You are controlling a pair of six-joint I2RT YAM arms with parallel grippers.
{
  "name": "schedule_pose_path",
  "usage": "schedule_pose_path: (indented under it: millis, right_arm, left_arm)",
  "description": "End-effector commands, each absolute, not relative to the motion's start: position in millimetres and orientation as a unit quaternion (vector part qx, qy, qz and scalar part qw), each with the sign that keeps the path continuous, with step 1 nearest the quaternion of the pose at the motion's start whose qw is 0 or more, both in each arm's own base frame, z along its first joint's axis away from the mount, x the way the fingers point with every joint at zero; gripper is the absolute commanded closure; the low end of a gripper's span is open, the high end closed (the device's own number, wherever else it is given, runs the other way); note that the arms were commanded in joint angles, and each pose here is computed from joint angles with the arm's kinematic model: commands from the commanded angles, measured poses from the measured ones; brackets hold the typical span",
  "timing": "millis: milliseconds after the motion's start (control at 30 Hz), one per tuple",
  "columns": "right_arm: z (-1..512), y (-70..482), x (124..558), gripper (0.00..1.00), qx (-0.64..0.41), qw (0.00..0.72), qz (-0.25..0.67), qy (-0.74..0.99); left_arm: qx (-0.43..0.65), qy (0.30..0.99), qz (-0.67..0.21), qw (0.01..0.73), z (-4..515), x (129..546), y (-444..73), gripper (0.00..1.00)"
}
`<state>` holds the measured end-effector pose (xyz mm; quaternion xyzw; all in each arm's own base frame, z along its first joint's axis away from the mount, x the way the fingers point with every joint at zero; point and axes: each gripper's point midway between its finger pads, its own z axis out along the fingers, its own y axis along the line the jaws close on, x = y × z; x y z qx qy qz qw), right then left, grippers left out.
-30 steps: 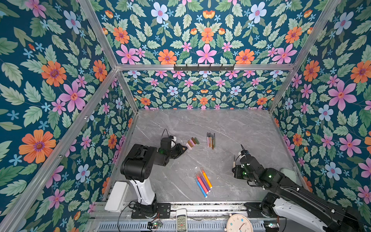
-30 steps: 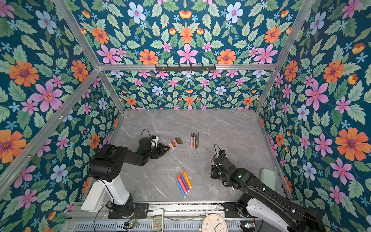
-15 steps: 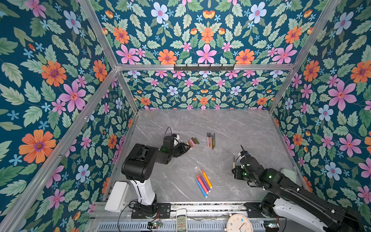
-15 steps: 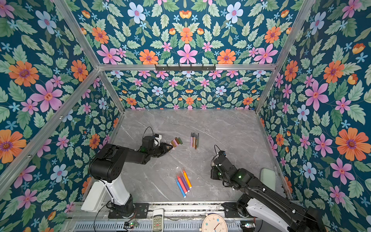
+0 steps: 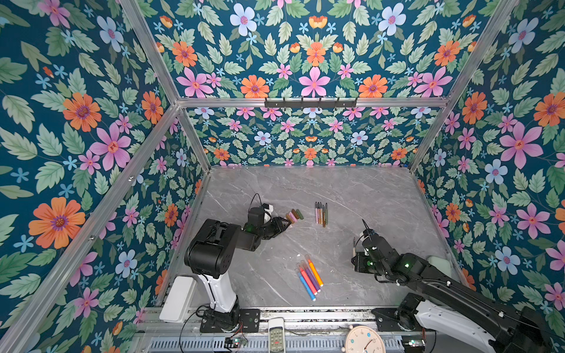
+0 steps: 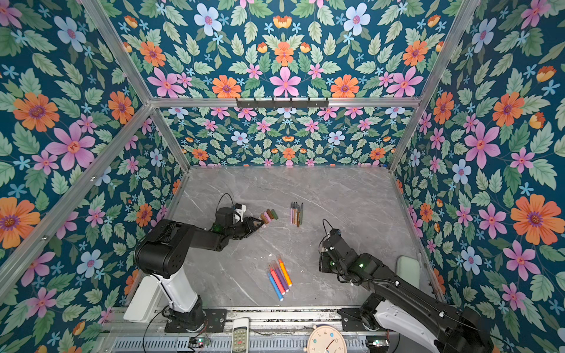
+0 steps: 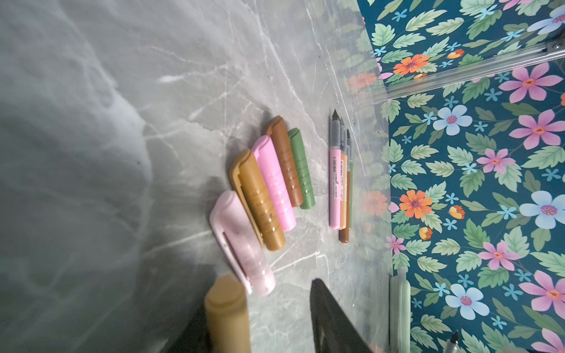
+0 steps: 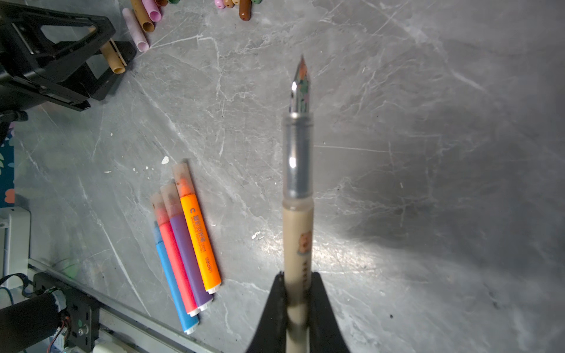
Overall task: Open the pen caps
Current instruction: 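Carry the tan cap toward the cap row while the right holds the pen, then lower the tan cap beside the other caps and open the left gripper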
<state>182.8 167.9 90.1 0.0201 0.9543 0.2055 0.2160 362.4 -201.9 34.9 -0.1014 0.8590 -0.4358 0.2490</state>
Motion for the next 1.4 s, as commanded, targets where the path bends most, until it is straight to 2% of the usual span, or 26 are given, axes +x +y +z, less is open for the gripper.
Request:
schedule_pose_path:
  millis: [0, 133, 300, 433, 533, 833, 1033, 1367]
  right_arm:
    - [93, 175, 187, 1.00, 0.009, 0.216, 0.211, 0.953]
    - [92, 180, 189, 1.00, 0.007, 0.213, 0.216, 0.953]
    - [93, 180, 189, 1.00, 0.011, 0.215, 0.219, 0.952]
    - [92, 177, 188, 1.00, 0.015, 0.219, 0.220, 0.951]
    - [89, 175, 186, 1.00, 0.019, 0.220, 0.222, 0.950]
    - [91, 168, 180, 1.00, 0.023, 0.231, 0.230, 0.945]
    - [90, 162, 175, 1.00, 0.023, 0.232, 0.228, 0.945]
    - [90, 156, 167, 1.00, 0.030, 0.234, 0.234, 0.943]
  left_arm:
    - [-0.146, 0.864, -0.433, 0.213, 15, 350, -188, 0.50]
    - [-0.170, 0.845, -0.461, 0.212, 15, 350, -181, 0.52]
    - [-0.184, 0.859, -0.425, 0.218, 23, 352, -171, 0.55]
    - [-0.219, 0.866, -0.399, 0.207, 22, 352, -163, 0.49]
    - [-0.227, 0.871, -0.389, 0.196, 22, 352, -167, 0.41]
    - [-0.218, 0.876, -0.384, 0.195, 31, 359, -185, 0.41]
    - [-0.237, 0.848, -0.429, 0.202, 36, 360, -195, 0.41]
    - [-0.246, 0.835, -0.448, 0.204, 42, 361, -208, 0.41]
